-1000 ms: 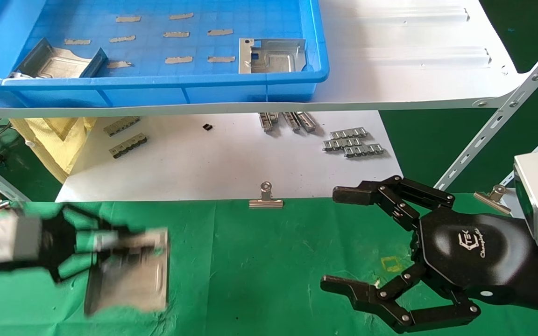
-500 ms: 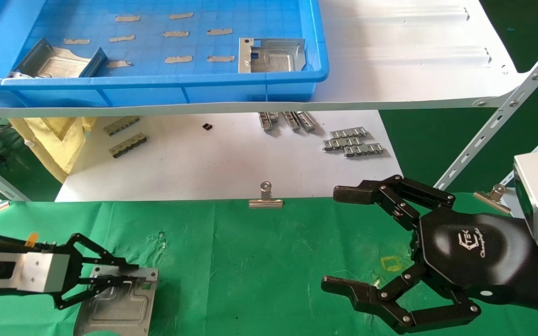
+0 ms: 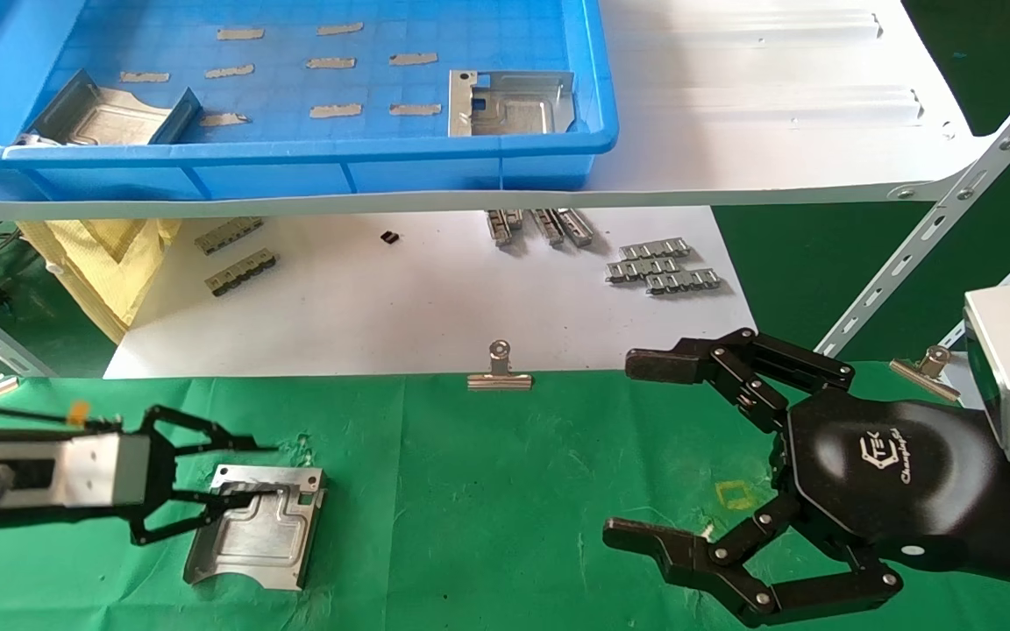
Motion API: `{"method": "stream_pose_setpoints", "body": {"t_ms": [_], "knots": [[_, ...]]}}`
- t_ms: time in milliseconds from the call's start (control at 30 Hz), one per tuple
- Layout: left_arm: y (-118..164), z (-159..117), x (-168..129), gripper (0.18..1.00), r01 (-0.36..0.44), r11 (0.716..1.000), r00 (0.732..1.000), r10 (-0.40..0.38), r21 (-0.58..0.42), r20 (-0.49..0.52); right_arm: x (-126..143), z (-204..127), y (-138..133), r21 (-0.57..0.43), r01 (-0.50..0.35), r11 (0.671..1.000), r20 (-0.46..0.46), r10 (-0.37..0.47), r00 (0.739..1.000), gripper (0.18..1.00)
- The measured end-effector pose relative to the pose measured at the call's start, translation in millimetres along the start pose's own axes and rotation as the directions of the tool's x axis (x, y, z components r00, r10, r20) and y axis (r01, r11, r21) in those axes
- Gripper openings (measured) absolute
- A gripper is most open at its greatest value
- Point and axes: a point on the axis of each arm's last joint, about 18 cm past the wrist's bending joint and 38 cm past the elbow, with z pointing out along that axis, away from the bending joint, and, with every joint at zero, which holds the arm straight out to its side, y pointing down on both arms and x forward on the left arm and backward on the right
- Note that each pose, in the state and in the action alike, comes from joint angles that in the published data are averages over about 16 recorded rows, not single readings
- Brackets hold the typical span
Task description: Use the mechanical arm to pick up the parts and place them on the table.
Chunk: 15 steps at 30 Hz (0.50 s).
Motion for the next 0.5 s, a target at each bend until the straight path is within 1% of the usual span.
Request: {"method": "stream_pose_setpoints", "body": {"t_ms": [133, 233, 367, 500], "knots": [[-4.3, -4.8, -2.5, 0.429, 0.106, 0.993, 0.993, -0.109, 0.055, 0.049, 0.0, 0.0, 0.0, 0.000, 0.000, 1.000, 0.000, 0.000, 1.000, 1.001], [-6.6, -7.9, -2.6, 0.477, 0.202, 0.973, 0.974, -0.211, 0.110, 0.080, 0.0, 0.0, 0.0, 0.000, 0.000, 1.000, 0.000, 0.000, 1.000, 1.001], [-6.9, -9.7, 0.8, 0.573, 0.334, 0.922, 0.927, -0.359, 0.197, 0.108, 0.0, 0.0, 0.0, 0.000, 0.000, 1.000, 0.000, 0.000, 1.000, 1.001], [-5.1, -9.9, 6.0, 0.660, 0.423, 0.867, 0.878, -0.464, 0.264, 0.115, 0.0, 0.0, 0.0, 0.000, 0.000, 1.000, 0.000, 0.000, 1.000, 1.001]]}}
